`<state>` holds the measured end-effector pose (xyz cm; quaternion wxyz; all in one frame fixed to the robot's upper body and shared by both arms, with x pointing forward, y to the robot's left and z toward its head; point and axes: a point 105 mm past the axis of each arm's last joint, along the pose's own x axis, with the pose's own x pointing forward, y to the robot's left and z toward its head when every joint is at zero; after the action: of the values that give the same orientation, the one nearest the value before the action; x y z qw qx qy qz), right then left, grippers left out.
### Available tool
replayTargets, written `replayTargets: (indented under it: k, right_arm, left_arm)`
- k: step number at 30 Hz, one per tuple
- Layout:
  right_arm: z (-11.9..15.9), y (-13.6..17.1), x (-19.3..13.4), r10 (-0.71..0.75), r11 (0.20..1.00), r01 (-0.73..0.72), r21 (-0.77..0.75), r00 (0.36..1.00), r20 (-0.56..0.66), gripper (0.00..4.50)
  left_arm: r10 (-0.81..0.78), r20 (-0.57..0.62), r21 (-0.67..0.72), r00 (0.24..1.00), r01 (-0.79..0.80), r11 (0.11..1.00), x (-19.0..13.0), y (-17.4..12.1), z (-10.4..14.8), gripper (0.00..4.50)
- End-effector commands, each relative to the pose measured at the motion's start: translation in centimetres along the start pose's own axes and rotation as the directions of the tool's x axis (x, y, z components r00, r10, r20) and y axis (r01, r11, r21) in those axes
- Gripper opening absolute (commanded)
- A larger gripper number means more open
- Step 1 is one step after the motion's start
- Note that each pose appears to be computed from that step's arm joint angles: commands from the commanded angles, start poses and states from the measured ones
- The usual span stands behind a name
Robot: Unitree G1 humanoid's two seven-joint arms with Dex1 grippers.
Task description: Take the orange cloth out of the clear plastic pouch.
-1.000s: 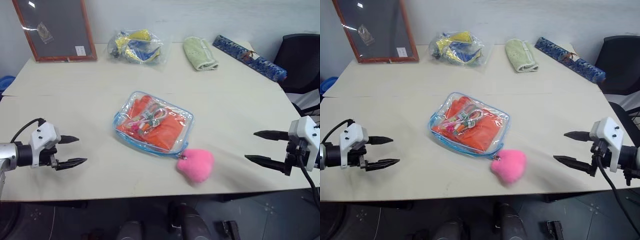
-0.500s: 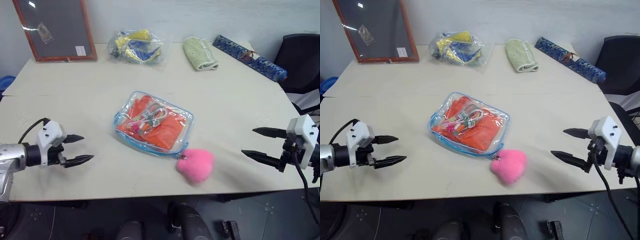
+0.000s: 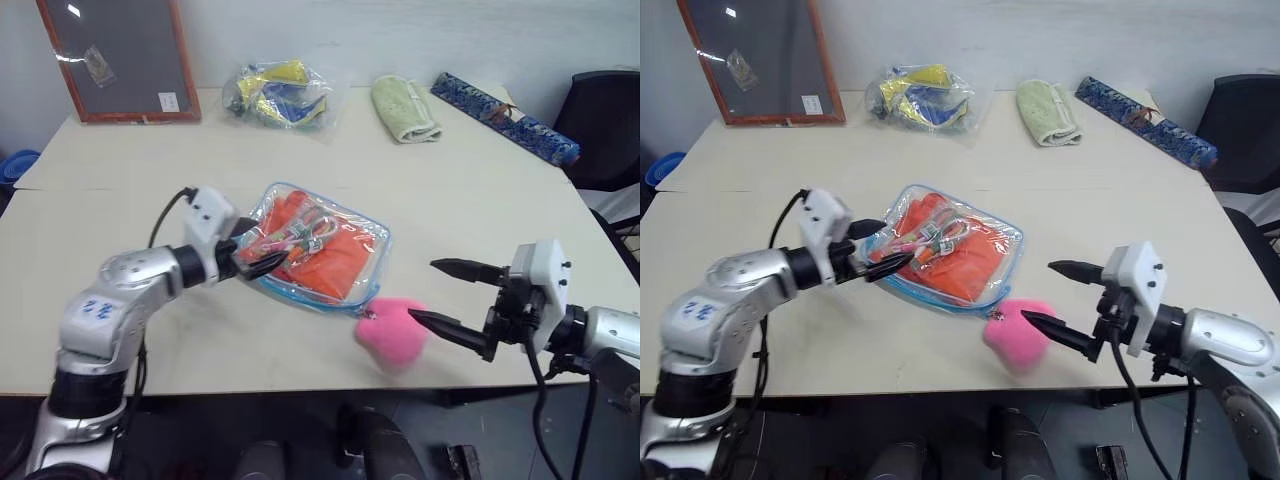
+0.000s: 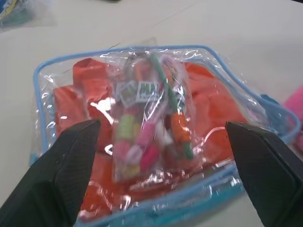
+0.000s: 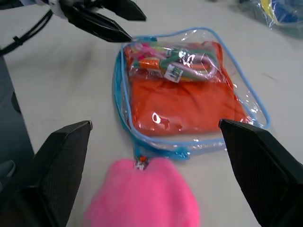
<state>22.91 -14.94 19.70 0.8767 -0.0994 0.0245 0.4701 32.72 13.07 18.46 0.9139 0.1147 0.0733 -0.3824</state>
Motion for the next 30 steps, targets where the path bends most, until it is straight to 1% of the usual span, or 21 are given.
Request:
replayTargets:
  k: [1,6,8,12,15,20,24,25,27,29,30]
  right_arm:
    - [0.5,0.9,0.4,0.01,1.0,-0.009,-0.013,1.0,0.021,4.5]
    - [0.6,1.2,0.6,0.004,1.0,-0.004,-0.015,0.999,0.034,4.5]
    - [0.7,1.2,0.6,0.001,1.0,0.0,-0.013,0.999,0.042,4.5]
    - [0.7,1.4,0.8,0.002,1.0,-0.001,-0.012,0.999,0.046,4.5]
    - [0.7,1.4,0.8,0.0,1.0,0.001,-0.017,0.999,0.047,4.5]
    - [0.7,1.3,0.6,-0.004,1.0,0.005,-0.025,0.999,0.042,4.5]
    - [0.7,1.3,0.8,0.012,0.999,-0.011,-0.033,0.999,0.042,4.5]
    - [0.7,1.4,0.9,0.022,0.999,-0.02,-0.036,0.999,0.046,4.5]
    - [0.8,1.4,1.1,0.044,0.998,-0.042,-0.042,0.998,0.053,4.5]
    - [1.0,1.6,1.3,0.074,0.996,-0.071,-0.05,0.996,0.058,4.5]
    - [1.0,1.6,1.5,0.09,0.995,-0.087,-0.053,0.994,0.06,4.5]
  left_arm:
    - [0.046,-0.047,0.014,0.998,-0.045,0.999,1.5,0.6,-0.6,4.46]
    - [0.09,-0.108,0.042,0.99,-0.086,0.995,3.8,1.4,-1.8,4.46]
    - [0.099,-0.119,0.055,0.988,-0.093,0.994,4.2,1.5,-2.0,4.46]
    - [0.064,-0.11,0.063,0.992,-0.058,0.996,5.3,0.8,-1.8,4.46]
    - [0.044,-0.106,0.055,0.993,-0.039,0.998,5.4,0.5,-2.0,3.88]
    - [0.033,-0.097,0.042,0.995,-0.029,0.999,5.0,0.5,-2.0,2.3]
    - [0.05,-0.069,0.001,0.996,-0.05,0.999,4.4,0.9,-1.6,1.26]
    - [0.076,-0.048,-0.014,0.996,-0.077,0.997,4.0,1.5,-1.2,1.02]
    - [0.168,0.004,-0.038,0.986,-0.168,0.985,2.8,3.5,-0.2,1.02]
    - [0.306,0.036,-0.071,0.951,-0.303,0.95,0.7,6.5,0.5,1.02]
    - [0.384,0.039,-0.09,0.922,-0.38,0.921,-0.7,8.2,0.5,1.02]
